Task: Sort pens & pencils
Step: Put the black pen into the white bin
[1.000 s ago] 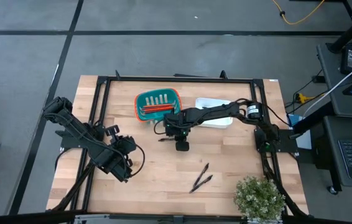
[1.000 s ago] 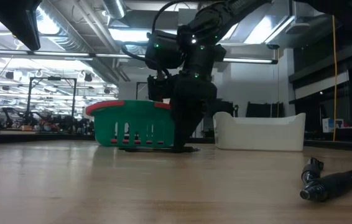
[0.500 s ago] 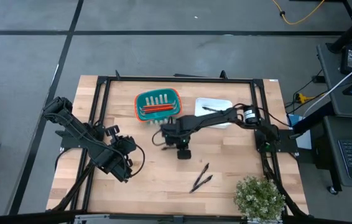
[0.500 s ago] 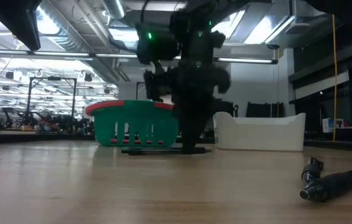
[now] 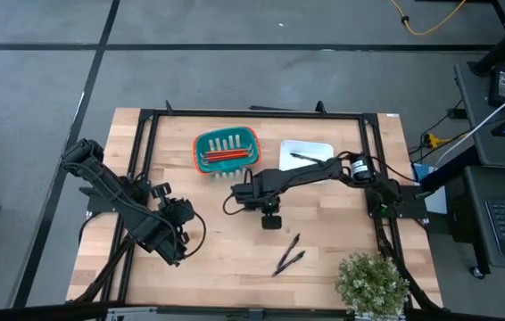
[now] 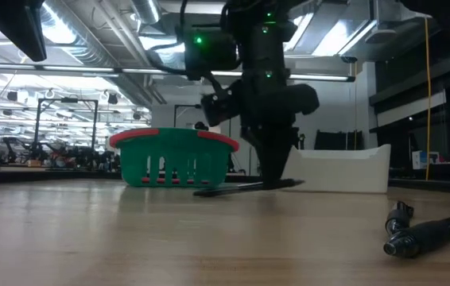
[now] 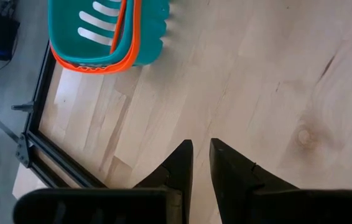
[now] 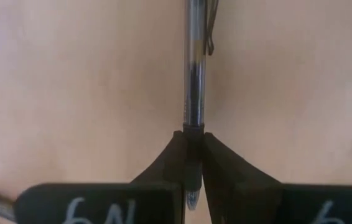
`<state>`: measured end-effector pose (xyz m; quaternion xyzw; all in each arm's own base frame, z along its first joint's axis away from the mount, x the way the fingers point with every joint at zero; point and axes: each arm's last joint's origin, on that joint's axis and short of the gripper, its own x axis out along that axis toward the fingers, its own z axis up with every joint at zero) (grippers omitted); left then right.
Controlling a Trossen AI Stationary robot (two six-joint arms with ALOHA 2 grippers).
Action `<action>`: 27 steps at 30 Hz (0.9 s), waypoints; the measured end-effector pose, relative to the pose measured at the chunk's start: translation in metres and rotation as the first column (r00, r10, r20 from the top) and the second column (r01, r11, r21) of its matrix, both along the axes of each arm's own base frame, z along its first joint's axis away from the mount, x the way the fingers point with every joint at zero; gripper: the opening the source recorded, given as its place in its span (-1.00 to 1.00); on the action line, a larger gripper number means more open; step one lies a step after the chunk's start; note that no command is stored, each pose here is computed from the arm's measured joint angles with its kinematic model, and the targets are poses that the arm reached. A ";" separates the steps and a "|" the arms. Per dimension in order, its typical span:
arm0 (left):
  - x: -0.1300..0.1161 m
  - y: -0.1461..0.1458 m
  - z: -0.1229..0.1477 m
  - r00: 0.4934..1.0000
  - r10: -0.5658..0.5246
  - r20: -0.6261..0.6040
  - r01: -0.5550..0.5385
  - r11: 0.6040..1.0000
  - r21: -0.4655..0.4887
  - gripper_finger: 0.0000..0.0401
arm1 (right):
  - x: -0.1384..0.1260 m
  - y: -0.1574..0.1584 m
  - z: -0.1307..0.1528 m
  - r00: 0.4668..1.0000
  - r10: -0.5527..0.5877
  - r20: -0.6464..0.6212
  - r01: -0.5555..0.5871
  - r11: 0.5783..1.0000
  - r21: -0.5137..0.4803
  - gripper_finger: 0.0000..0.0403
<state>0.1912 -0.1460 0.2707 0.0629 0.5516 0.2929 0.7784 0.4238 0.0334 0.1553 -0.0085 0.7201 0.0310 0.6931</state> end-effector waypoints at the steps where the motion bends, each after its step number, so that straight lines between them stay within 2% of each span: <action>1: 0.000 0.000 0.000 1.000 0.000 0.000 0.000 1.000 0.000 -0.75 | -0.001 0.000 0.001 1.000 -0.003 -0.005 0.003 1.000 -0.007 -0.84; 7: 0.000 0.000 0.000 1.000 0.000 0.001 0.000 1.000 -0.001 -0.75 | -0.004 -0.001 0.020 0.999 -0.019 0.042 0.021 0.999 -0.031 -0.85; 12: 0.000 0.000 0.000 1.000 0.000 0.001 0.000 1.000 -0.001 -0.75 | -0.014 -0.004 0.049 0.995 -0.053 0.080 0.059 0.995 -0.076 -0.87; 20: 0.000 0.000 0.000 1.000 0.000 0.003 0.000 1.000 -0.003 -0.75 | -0.053 -0.016 0.110 0.987 -0.126 0.101 0.150 0.949 -0.277 -0.94; 24: 0.000 0.000 0.000 1.000 0.000 0.004 0.000 1.000 -0.004 -0.75 | -0.073 -0.030 0.131 0.978 -0.155 0.143 0.193 0.929 -0.315 -1.00; 27: 0.000 -0.001 0.000 1.000 -0.006 0.006 0.006 1.000 -0.005 -0.75 | -0.089 -0.044 0.134 0.965 -0.219 0.147 0.256 0.913 -0.318 -0.97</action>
